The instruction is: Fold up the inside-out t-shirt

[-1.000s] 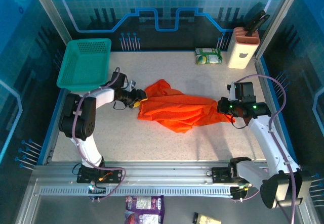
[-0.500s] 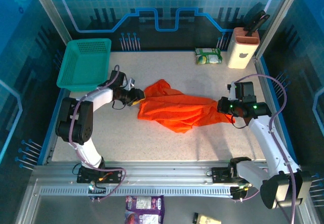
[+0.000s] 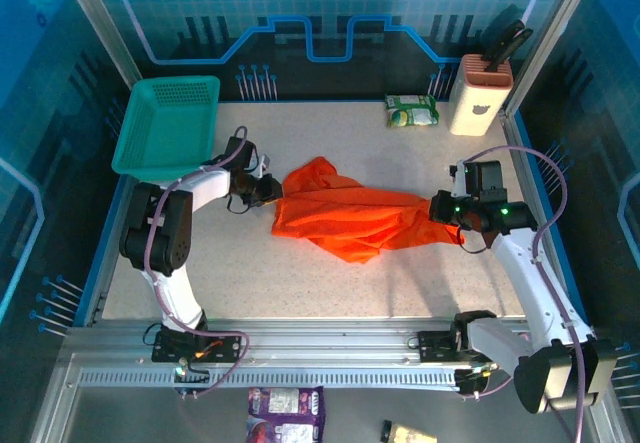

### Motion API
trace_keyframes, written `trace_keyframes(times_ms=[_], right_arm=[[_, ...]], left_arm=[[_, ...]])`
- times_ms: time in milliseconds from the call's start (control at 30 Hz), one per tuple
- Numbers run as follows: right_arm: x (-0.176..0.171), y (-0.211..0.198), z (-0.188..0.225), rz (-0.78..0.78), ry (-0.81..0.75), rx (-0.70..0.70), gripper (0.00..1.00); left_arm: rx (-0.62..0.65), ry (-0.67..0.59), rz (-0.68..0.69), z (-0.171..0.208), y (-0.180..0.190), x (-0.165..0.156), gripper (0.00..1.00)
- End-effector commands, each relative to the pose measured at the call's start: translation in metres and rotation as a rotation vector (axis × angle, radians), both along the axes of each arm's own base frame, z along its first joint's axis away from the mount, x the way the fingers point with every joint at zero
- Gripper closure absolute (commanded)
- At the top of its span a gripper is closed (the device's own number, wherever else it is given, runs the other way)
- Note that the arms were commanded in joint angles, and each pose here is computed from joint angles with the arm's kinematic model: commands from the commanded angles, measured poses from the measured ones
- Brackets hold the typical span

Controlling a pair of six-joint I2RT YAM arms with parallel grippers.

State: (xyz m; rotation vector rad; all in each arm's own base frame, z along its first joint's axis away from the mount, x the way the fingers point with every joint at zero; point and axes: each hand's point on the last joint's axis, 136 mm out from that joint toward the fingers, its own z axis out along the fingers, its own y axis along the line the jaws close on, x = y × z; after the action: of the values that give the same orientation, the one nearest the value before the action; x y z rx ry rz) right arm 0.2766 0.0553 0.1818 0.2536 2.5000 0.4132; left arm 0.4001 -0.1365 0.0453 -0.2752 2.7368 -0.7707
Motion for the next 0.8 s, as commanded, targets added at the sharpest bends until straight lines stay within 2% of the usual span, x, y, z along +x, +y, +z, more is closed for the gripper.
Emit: trace_keyframes(times_ms=[0, 133, 267, 367, 533, 667, 767], right_arm=[[0.001, -0.002, 0.015, -0.007, -0.035, 0.000, 1.00], [0.002, -0.003, 0.015, -0.009, -0.040, -0.006, 1.00], [0.009, -0.007, 0.019, -0.020, -0.068, -0.027, 1.00], [0.018, -0.012, 0.029, -0.034, -0.103, -0.054, 1.00], [0.037, -0.017, 0.060, -0.049, -0.189, -0.067, 1.00], [0.048, -0.020, 0.098, -0.049, -0.295, -0.088, 1.00], [0.051, -0.031, 0.145, -0.067, -0.406, -0.148, 1.00]], left_arm=[[0.033, -0.015, 0.007, 0.004, 0.003, 0.008, 0.88], [0.002, -0.049, -0.002, 0.020, -0.002, 0.014, 1.00], [-0.012, -0.141, 0.002, 0.063, -0.003, 0.021, 1.00], [-0.007, -0.241, 0.033, 0.115, 0.006, 0.025, 1.00], [-0.065, -0.473, 0.124, 0.235, 0.032, 0.022, 1.00], [-0.121, -0.667, 0.159, 0.328, 0.049, 0.004, 1.00], [-0.150, -0.749, 0.127, 0.370, 0.047, -0.011, 1.00]])
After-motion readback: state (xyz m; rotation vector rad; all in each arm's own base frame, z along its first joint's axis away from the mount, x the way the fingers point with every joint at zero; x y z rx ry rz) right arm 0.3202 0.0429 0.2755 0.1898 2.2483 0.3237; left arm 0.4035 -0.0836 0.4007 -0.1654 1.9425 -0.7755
